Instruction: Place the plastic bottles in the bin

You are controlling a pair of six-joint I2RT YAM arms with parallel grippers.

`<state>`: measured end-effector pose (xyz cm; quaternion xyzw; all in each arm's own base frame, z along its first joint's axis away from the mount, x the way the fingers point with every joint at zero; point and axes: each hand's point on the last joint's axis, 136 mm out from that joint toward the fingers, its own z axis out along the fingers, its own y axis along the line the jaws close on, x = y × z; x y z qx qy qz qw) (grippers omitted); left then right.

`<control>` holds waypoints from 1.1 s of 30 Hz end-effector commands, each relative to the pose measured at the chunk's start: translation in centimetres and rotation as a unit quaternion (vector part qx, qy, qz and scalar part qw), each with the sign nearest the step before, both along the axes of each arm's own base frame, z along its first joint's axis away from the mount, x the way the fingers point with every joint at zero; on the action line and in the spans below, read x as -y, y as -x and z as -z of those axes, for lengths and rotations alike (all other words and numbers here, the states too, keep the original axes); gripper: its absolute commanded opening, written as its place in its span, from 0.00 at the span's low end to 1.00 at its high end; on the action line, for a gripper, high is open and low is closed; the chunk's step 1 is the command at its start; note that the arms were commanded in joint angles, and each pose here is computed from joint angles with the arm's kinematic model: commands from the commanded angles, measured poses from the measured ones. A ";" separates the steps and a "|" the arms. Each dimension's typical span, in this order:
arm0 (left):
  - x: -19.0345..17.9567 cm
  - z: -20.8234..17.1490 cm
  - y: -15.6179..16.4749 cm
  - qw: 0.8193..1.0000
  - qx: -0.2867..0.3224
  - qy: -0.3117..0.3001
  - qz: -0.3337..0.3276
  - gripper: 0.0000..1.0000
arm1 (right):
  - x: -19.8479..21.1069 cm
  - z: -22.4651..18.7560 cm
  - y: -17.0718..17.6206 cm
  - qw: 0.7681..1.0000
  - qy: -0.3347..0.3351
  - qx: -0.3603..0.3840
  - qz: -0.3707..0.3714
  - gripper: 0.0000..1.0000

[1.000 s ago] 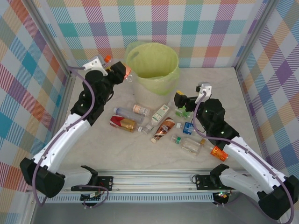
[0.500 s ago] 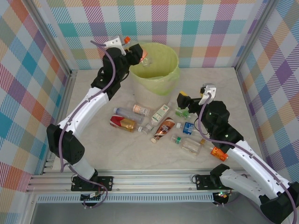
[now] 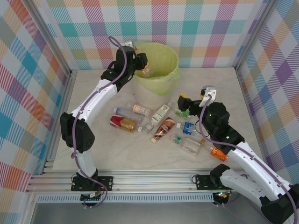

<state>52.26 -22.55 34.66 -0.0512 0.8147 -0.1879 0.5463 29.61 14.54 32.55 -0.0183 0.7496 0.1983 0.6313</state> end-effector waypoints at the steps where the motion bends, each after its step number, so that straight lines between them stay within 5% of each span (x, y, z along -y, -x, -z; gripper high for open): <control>1: -1.1 2.1 0.2 0.997 -0.043 -0.058 -0.008 0.50 | 0.2 0.3 0.2 1.000 -0.006 -0.003 0.007 1.00; 11: -3.6 3.8 0.7 0.989 -0.073 -0.115 -0.056 0.61 | 0.3 0.8 -0.2 1.000 0.003 -0.010 0.017 1.00; 25: -1.5 1.3 1.8 0.993 -0.093 -0.074 0.003 0.86 | 0.8 2.4 -1.0 0.998 0.020 -0.037 0.043 1.00; 33: -1.0 -1.6 3.9 0.995 -0.085 -0.031 0.039 0.96 | 2.7 6.6 -0.3 0.987 0.068 -0.120 0.078 1.00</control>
